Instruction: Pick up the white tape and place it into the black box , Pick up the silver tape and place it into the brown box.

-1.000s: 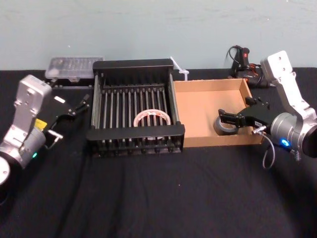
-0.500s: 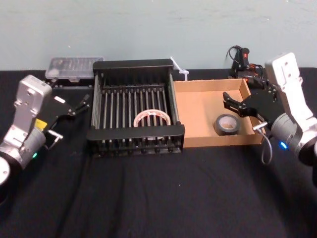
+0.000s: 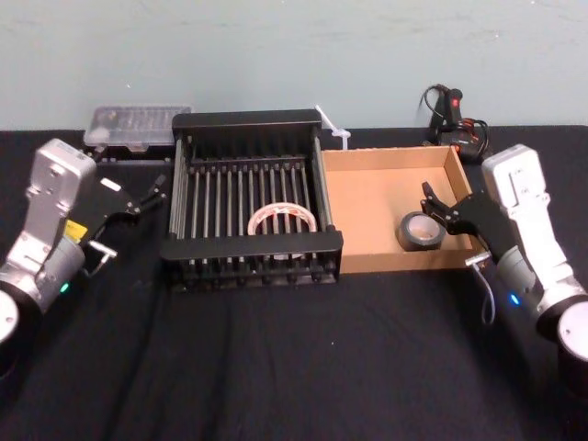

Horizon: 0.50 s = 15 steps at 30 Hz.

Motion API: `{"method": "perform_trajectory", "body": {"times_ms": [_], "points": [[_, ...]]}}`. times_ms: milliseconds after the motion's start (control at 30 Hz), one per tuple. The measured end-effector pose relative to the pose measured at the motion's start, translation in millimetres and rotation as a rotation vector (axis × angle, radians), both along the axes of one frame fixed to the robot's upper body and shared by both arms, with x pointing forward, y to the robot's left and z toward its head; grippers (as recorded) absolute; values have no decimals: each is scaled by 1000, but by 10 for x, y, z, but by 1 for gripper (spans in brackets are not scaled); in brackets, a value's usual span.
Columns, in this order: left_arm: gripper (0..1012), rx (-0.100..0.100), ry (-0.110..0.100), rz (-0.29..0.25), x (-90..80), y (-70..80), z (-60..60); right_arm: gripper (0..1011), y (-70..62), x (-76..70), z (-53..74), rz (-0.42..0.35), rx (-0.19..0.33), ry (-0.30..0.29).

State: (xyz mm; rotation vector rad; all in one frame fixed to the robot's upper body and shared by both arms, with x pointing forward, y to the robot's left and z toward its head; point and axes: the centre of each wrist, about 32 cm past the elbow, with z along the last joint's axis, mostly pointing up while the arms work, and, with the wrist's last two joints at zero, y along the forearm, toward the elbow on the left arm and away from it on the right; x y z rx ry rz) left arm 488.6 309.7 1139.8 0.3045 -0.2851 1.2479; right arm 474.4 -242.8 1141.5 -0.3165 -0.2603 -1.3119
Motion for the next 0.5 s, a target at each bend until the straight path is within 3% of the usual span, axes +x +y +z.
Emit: {"method": "perform_trajectory", "body": {"times_ms": [167, 500], "points": [[1001, 0, 0, 0, 0, 0, 0, 1002, 9, -13, -67, -19, -3, -15], [1001, 0, 0, 0, 0, 0, 0, 1002, 7, -15, -77, -35, 4, -19]]}}
